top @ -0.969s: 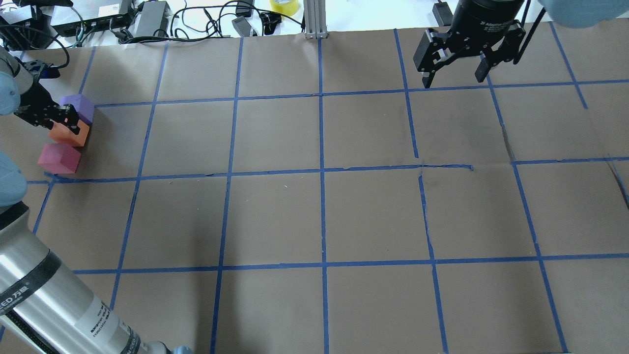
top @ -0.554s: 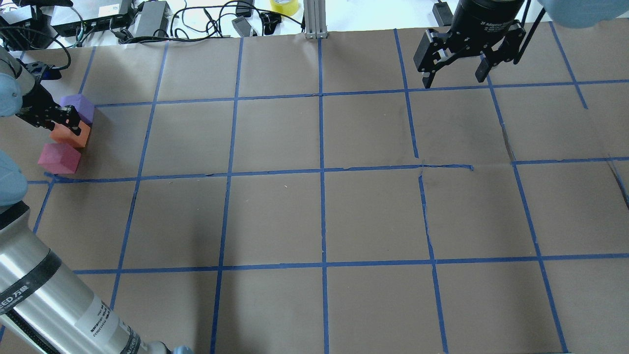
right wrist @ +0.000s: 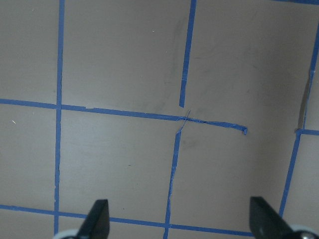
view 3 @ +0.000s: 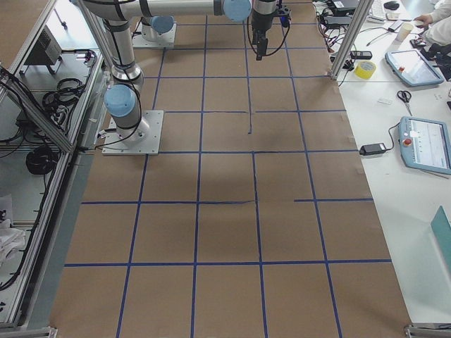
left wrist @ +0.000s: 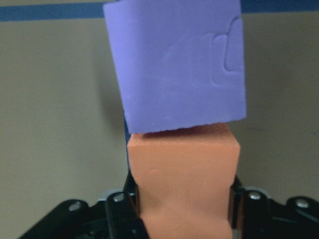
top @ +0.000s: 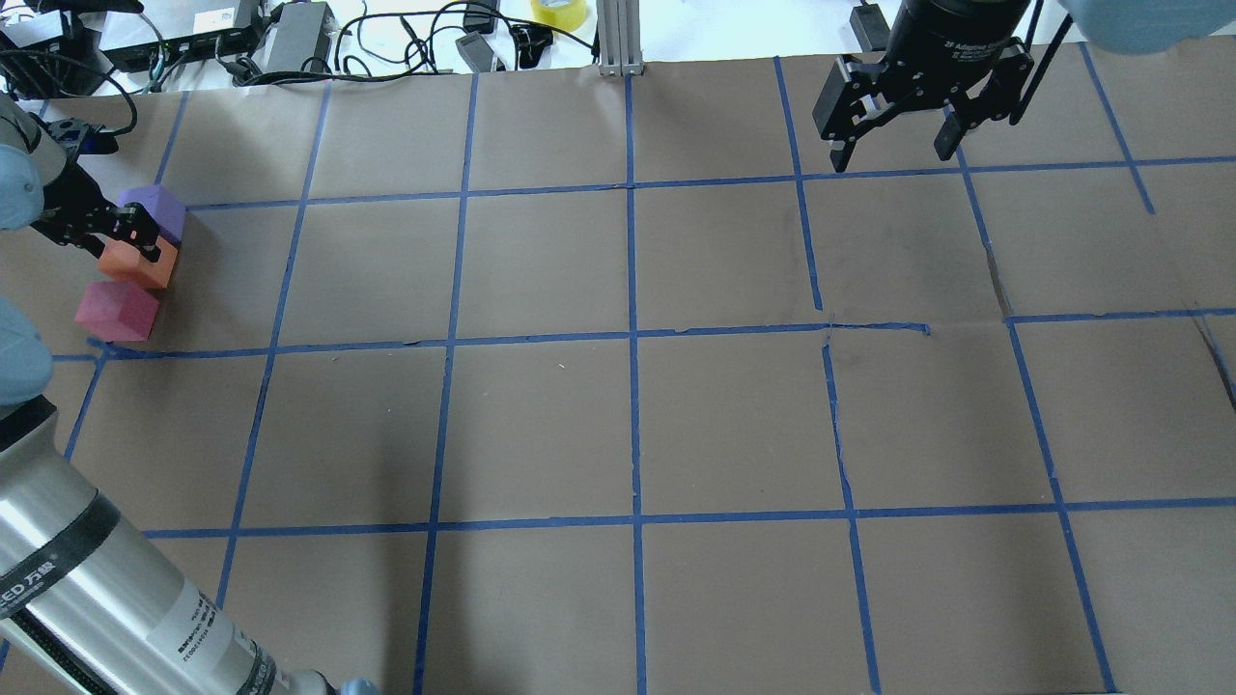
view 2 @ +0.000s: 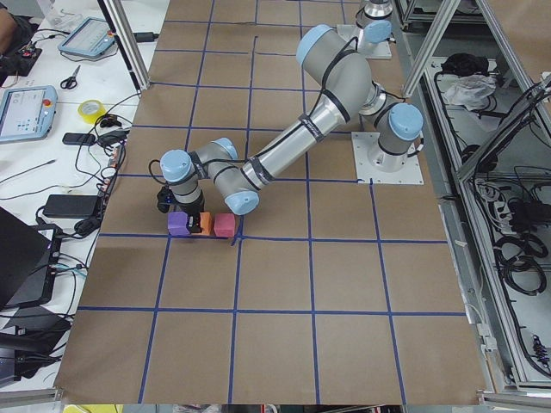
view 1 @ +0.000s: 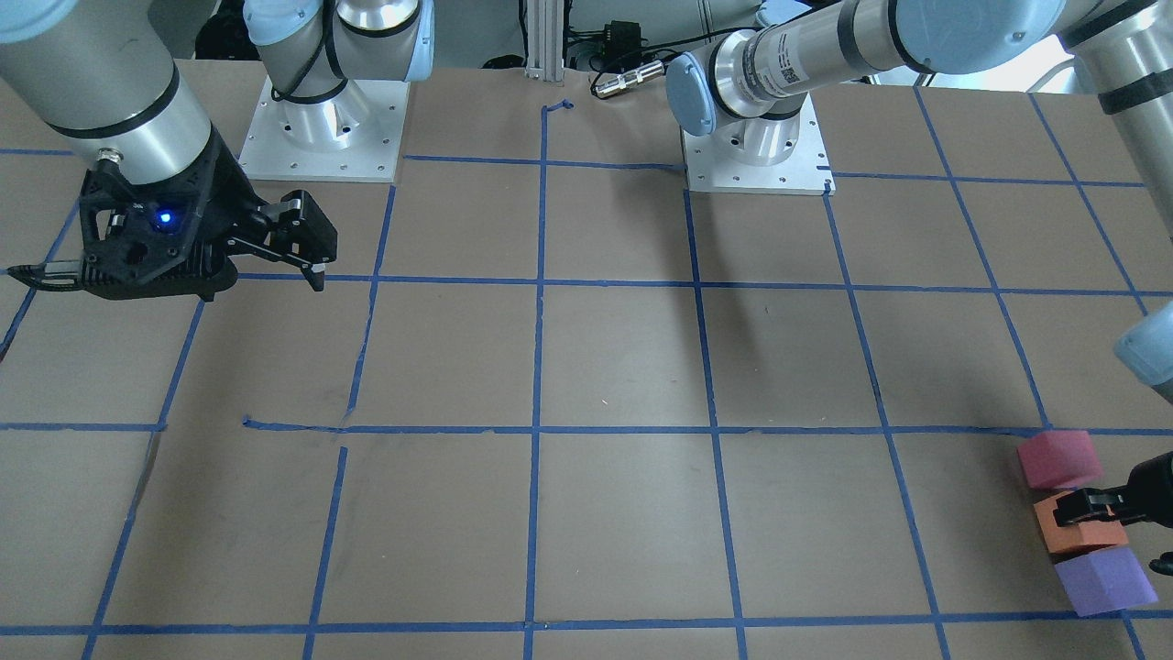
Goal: Arrange blocks in a line
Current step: 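Lower the orange cube into the gap between the purple and pink cubes, then open the left gripper and raise it away from the cubes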
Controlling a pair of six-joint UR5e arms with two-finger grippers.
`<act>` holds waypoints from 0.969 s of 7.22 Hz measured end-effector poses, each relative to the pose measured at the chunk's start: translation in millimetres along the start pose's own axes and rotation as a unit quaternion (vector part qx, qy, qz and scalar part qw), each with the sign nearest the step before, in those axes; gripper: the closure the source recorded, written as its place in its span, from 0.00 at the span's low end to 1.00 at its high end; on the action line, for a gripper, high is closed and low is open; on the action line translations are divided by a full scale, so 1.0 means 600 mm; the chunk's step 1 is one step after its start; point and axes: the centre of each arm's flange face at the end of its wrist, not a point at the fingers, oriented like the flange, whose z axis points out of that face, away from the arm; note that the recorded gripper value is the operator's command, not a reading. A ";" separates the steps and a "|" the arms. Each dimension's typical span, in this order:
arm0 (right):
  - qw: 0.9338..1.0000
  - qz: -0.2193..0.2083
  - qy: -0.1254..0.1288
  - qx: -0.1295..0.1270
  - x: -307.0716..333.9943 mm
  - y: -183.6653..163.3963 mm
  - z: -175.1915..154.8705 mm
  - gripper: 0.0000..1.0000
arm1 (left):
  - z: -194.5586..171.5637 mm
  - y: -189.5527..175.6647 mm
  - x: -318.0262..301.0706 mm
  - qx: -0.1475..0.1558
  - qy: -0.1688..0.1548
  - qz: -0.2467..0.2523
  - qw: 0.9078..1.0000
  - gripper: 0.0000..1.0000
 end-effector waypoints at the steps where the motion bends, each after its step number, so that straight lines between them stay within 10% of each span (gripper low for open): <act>1: 1.000 0.000 0.000 0.000 0.000 0.000 0.000 0.00 | -0.019 0.003 -0.002 0.004 -0.004 -0.001 1.000 0.00; 7: 1.000 0.000 0.000 0.000 0.001 0.000 0.001 0.00 | -0.319 0.125 0.112 0.012 0.014 0.028 0.999 0.00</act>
